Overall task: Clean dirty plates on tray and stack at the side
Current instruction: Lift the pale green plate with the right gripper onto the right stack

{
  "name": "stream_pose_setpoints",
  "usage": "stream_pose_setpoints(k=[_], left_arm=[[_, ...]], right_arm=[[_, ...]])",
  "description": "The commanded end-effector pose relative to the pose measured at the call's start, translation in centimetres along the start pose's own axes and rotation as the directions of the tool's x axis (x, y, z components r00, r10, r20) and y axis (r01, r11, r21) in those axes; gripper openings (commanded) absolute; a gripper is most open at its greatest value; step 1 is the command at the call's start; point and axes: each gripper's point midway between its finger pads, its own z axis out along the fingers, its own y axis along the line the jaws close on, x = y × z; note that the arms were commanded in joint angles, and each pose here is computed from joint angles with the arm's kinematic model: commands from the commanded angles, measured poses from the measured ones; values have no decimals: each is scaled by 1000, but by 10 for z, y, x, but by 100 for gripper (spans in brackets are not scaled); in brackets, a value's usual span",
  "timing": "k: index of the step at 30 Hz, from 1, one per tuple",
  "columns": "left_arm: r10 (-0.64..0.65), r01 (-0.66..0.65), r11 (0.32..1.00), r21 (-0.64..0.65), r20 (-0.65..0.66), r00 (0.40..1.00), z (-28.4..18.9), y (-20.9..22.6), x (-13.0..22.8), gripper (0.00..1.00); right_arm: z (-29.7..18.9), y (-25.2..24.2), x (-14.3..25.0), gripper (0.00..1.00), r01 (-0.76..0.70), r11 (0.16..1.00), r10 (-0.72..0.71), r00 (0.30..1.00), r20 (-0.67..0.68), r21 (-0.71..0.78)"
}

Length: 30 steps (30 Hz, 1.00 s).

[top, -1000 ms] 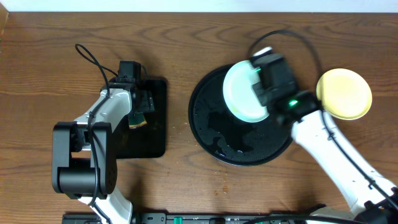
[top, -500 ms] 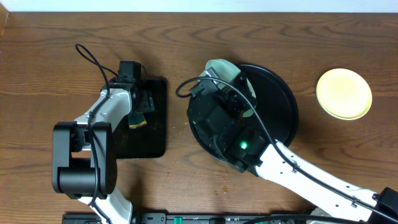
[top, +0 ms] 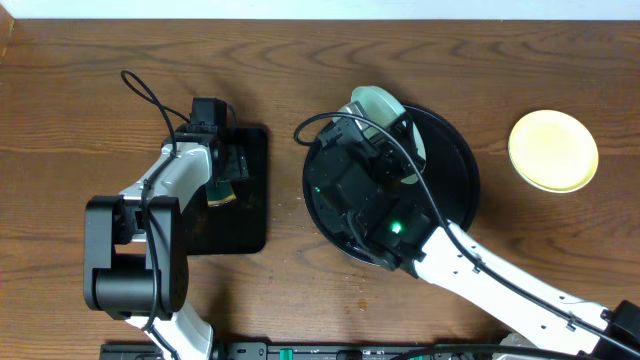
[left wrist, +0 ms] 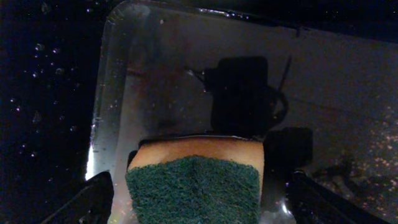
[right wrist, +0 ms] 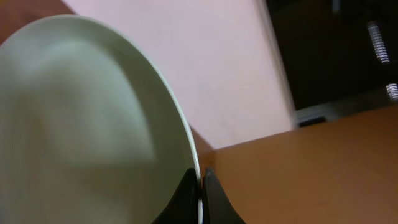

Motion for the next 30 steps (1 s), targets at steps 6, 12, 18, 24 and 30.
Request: stream_pose_setpoints(k=[6,12,18,24,30], left_arm=[[15,-15,1000,-10,1,1000,0,3,0,89],[15,-15,1000,-10,1,1000,0,3,0,89],[15,-15,1000,-10,1,1000,0,3,0,89],[15,-15,1000,-10,1,1000,0,3,0,89],[15,-15,1000,-10,1,1000,0,3,0,89]], right_arm=[[50,70,32,1,-491,662,398,870,-290,-566],[113,27,79,1,-754,428,578,652,-490,-498],[172,-50,185,1,-886,422,706,455,-542,-194],[187,-117,292,1,-923,373,812,274,-516,96],[189,-134,343,1,-915,341,839,192,-510,216]])
